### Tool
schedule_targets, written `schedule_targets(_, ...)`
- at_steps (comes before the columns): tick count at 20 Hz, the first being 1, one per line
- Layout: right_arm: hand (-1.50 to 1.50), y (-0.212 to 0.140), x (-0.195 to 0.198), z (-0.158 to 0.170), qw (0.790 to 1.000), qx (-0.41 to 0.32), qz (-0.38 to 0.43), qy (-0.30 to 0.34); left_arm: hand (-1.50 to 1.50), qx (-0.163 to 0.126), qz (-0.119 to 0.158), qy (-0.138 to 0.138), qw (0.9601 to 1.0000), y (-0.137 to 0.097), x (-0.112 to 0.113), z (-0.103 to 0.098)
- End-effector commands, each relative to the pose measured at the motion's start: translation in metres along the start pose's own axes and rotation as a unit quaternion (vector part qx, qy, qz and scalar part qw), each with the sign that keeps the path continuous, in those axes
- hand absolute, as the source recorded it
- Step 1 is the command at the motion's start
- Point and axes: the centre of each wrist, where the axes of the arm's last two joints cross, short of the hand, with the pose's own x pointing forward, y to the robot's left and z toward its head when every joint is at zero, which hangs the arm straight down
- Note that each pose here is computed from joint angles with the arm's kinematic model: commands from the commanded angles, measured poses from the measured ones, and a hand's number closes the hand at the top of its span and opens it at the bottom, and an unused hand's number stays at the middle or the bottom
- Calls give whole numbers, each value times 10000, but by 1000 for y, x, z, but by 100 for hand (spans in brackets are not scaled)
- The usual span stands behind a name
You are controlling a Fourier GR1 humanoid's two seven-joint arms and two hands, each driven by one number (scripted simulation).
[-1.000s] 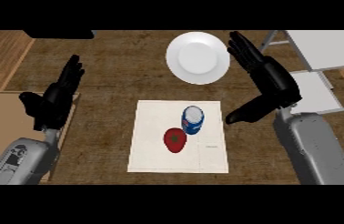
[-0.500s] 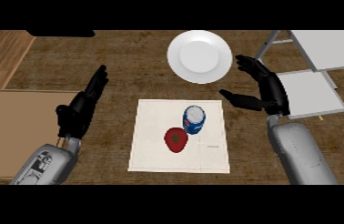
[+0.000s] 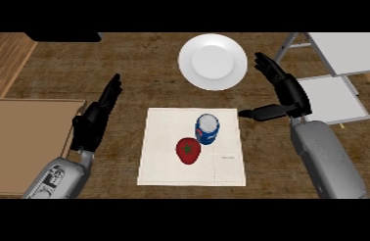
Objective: Pick the can from the placemat and place it in the tiered shelf
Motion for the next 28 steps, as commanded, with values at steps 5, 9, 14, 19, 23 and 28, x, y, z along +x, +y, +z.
schedule_targets(5,-150,11,72,-32,9878,1113,1067,204,0,10,60,143,9999,-19,0,0)
schedule_targets(9,-150,22,104,-37,9671,1640,1873,520,0,62,-17,4,10000,-15,5,2)
schedule_targets(14,-150,33,141,-36,9117,2458,3161,922,0,-32,-57,63,10000,-4,-1,12)
schedule_targets(19,-150,61,151,-24,8823,2564,3760,1199,0,78,30,112,9999,-3,-12,3)
schedule_targets(23,-150,76,185,-8,8810,2556,3795,1203,0,-3,-2,22,10000,0,-5,13)
schedule_targets(28,-150,90,179,17,8848,2474,3762,1202,0,-45,60,57,10000,9,-3,7)
